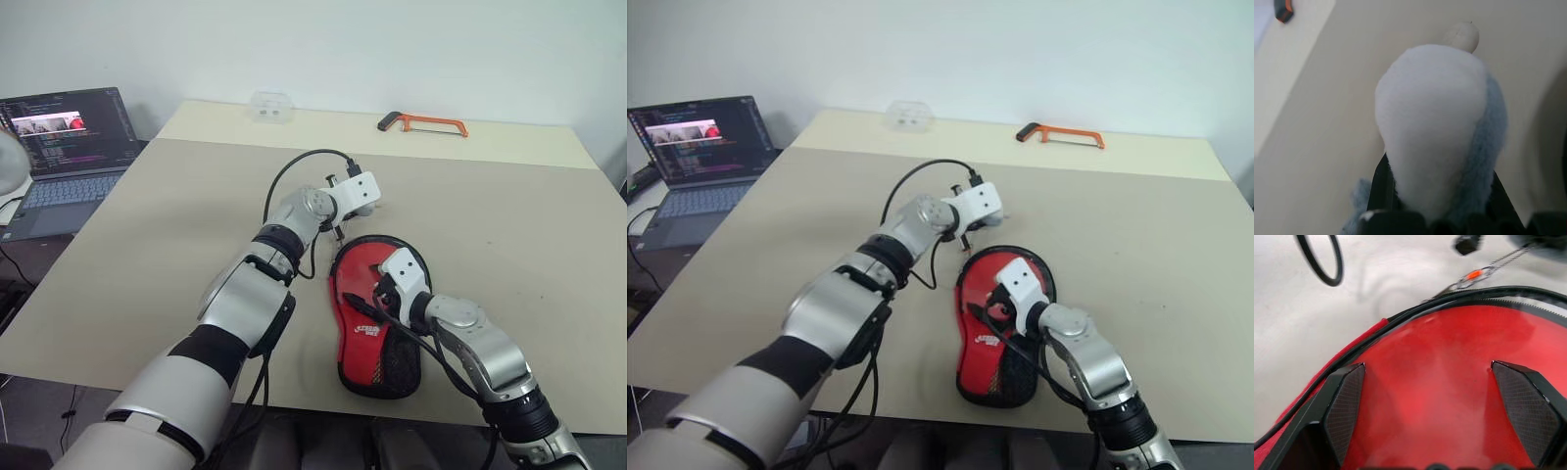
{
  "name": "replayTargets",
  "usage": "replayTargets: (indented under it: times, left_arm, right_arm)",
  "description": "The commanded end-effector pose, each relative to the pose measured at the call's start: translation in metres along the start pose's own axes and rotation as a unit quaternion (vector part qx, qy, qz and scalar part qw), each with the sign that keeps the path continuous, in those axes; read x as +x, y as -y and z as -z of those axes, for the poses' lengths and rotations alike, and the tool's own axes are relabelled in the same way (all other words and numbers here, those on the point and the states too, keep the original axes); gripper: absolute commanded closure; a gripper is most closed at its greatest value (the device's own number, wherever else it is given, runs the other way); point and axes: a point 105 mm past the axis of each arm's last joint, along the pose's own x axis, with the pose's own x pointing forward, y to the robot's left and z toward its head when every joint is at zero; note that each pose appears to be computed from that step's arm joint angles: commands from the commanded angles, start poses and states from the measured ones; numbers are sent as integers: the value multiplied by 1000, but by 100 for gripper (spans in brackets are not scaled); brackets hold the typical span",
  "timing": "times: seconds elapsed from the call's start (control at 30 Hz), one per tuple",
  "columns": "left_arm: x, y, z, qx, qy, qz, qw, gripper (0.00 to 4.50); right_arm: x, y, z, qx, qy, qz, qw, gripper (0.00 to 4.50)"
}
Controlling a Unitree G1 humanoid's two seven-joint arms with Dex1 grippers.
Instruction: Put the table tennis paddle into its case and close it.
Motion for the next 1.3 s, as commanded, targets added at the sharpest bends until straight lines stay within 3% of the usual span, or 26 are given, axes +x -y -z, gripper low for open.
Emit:
replayTargets:
  times: [0.03,0.3,0.5,0.63,0.77,0.87,1.1,1.3]
  left_arm:
    - [-5,-20,-29,47,24,-53,997,403]
    - [-6,-34,-57,153,35,-160,975,403]
    - [-4,-21,-92,232,85,-193,950,403]
    - [2,15,-121,292,146,-157,932,403]
    - [4,40,-136,275,191,-121,934,403]
    - [4,57,-141,207,222,-59,951,403]
    - [10,99,-110,226,205,89,948,403]
    - [10,108,-87,207,182,153,949,192]
  right_arm:
    - [3,-11,32,24,-66,-22,997,0]
    - [3,-22,26,11,-65,-34,997,0]
    - [-1,-27,28,2,-74,-43,996,0]
    - [0,-28,27,2,-75,-41,996,0]
    - [3,-29,24,7,-72,-35,997,0]
    - [4,-27,23,15,-69,-29,997,0]
    - [12,-20,21,8,-65,-21,998,0]
    - [14,-16,24,-3,-68,-27,997,0]
